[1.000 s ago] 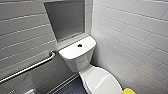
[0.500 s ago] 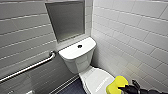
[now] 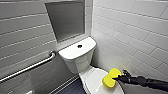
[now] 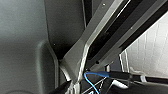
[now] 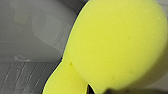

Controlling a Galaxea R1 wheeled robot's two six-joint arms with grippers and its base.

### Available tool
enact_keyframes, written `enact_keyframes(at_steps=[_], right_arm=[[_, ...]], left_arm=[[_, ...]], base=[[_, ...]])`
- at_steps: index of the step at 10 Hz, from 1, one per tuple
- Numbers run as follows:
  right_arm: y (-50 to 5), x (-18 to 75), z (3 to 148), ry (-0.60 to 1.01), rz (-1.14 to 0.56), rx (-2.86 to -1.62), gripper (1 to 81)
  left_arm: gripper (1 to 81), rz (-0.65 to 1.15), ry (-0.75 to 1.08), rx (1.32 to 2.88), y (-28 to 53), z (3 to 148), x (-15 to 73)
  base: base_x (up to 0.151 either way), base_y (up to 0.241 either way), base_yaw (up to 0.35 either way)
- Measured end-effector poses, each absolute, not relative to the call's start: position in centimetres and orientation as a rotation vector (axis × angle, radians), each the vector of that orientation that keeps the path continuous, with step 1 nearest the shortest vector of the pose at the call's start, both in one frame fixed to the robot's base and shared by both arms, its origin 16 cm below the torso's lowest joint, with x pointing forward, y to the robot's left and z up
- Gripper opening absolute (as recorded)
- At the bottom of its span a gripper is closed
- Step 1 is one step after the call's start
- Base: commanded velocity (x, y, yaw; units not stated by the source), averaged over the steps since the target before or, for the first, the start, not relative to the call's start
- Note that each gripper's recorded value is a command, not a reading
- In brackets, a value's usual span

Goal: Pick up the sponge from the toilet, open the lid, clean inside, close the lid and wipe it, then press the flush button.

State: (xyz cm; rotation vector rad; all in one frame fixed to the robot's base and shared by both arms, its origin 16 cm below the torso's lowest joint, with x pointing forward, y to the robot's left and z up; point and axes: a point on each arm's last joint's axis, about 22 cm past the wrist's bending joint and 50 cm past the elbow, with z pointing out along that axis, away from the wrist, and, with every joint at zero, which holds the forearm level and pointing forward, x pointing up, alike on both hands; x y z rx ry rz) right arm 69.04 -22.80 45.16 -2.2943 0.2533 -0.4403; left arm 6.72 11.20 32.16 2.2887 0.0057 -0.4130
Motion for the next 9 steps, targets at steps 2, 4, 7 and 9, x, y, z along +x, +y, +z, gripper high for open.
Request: enact_keyframes(at_steps=[2, 4, 7, 9], right_arm=[[-21.4, 71.0, 44.5, 0.236, -0.412, -2.307, 1.0], [-19.8, 72.7, 43.3, 0.221, -0.377, -2.312, 1.0], [-17.6, 74.4, 39.4, 0.255, -0.313, -2.317, 1.0], [-16.3, 76.0, 38.6, 0.287, -0.304, -2.319, 1.0]], left_arm=[[81.1, -0.415, 0.008, 2.287, 11.1, 32.2, 6.6], [81.1, -0.45, 0.026, 2.281, 11.1, 32.3, 5.7], [81.1, -0.535, 0.063, 2.27, 11.3, 32.6, 3.8], [81.1, -0.542, 0.069, 2.269, 11.4, 32.5, 3.7]], base=[[0.0, 0.0, 0.0], [0.0, 0.0, 0.0], [0.0, 0.0, 0.0], [0.0, 0.0, 0.0]])
